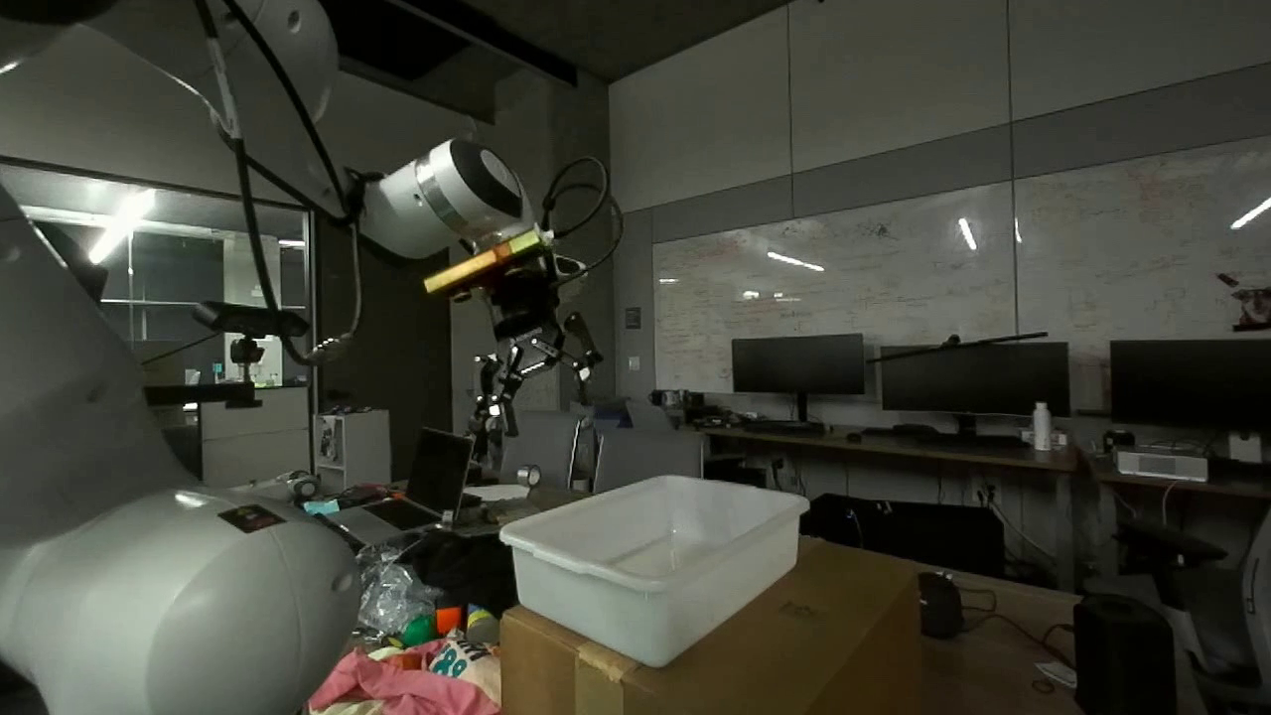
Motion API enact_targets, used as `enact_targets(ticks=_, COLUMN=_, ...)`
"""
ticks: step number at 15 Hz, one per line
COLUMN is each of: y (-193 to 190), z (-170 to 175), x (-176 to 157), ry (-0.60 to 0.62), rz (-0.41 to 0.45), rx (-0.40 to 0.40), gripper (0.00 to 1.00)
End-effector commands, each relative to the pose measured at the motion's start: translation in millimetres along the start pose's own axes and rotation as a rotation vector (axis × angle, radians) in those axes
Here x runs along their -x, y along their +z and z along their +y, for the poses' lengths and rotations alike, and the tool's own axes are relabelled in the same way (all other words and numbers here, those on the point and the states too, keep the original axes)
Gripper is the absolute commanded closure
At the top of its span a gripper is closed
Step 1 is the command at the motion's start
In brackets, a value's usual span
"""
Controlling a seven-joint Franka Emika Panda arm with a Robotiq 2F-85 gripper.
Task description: Remove the towels from the white bowl
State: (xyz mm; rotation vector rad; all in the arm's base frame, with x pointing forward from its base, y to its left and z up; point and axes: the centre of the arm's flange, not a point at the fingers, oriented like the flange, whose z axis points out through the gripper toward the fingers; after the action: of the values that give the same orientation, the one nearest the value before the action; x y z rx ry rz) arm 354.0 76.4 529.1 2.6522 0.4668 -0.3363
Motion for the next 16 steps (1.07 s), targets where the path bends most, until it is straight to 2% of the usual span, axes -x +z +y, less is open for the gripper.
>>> enact_targets(ticks=1, y=1.9, z=4.6, x=42.2, ry=-0.037, rz=-0.059, rx=0.010, gripper=0.00)
enact_targets(ticks=7, y=7.3, z=4.0, x=73.3, ry=0.035, rz=0.093, rx=-0.038, gripper=0.00)
enact_targets(ticks=11, y=10.7, z=7.4, x=82.9, ry=0.104, rz=0.209, rx=-0.071, gripper=0.00)
enact_targets(ticks=14, y=14.5, z=9.7, x=86.9, ry=0.146, rz=0.283, rx=-0.065, gripper=0.00)
enact_targets(ticks=15, y=7.3, z=9.6, x=77.6, ry=0.111, rz=0.212, rx=-0.052, gripper=0.00)
enact_targets(ticks=16, y=8.6, z=9.3, x=79.3, ry=0.120, rz=0.229, rx=-0.052, gripper=0.00)
